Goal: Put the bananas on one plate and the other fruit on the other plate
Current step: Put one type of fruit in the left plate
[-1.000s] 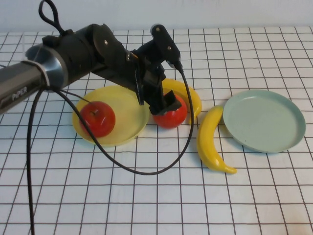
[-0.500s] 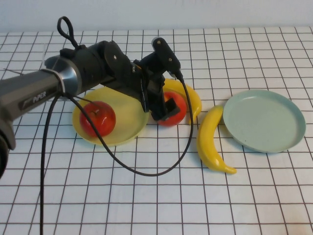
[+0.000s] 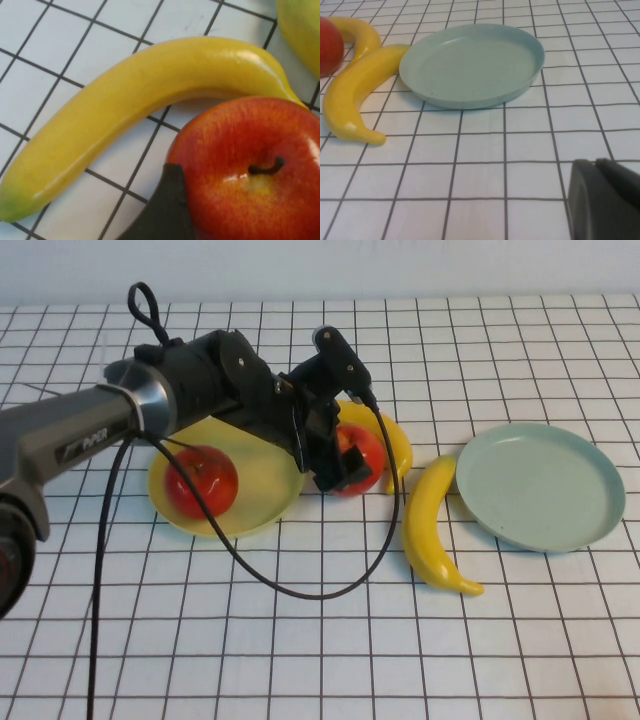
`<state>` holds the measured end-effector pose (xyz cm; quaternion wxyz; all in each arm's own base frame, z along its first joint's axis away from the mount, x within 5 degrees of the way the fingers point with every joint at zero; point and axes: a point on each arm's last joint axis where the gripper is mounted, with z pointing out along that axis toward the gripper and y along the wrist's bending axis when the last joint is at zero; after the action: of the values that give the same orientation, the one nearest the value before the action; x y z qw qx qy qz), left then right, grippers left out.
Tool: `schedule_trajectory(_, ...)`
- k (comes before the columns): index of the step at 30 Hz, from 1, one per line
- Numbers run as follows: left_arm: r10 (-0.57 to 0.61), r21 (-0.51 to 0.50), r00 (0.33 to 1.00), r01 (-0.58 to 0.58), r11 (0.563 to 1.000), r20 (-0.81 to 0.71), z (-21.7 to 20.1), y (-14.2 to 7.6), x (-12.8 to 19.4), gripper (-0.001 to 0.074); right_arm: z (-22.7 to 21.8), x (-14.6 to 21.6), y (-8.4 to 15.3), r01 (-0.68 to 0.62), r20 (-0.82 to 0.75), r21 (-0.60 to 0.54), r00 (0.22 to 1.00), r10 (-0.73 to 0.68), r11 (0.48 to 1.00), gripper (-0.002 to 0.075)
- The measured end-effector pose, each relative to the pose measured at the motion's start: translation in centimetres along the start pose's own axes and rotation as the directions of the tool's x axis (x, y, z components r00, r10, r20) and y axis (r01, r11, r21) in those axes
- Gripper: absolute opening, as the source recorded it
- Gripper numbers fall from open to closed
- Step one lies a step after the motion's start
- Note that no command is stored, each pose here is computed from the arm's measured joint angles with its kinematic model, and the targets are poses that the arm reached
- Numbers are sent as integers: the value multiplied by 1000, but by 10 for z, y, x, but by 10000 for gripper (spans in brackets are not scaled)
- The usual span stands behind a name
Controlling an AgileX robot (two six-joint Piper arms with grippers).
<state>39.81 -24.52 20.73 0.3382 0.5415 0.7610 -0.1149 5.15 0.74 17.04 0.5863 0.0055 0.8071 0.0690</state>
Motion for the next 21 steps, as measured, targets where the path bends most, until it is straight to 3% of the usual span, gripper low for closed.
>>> schedule_trajectory(4, -21, 13, 1000, 21, 1000, 8, -1, 3, -7, 589, 0, 0, 0, 0, 0, 0, 1000, 0, 1000, -16)
schedule_trajectory(12, -26, 89, 1000, 24, 996, 17, -23, 9, -36, 581, 0, 0, 0, 0, 0, 0, 1000, 0, 1000, -16)
schedule_trajectory(16, 10, 107, 999, -5, 994, -50, -35, 12, -42, 579, 0, 0, 0, 0, 0, 0, 1000, 0, 1000, -16)
schedule_trajectory(21, -38, 83, 987, 51, 995, -157, -50, 24, -29, 578, 0, 0, 0, 0, 0, 0, 1000, 0, 1000, -16)
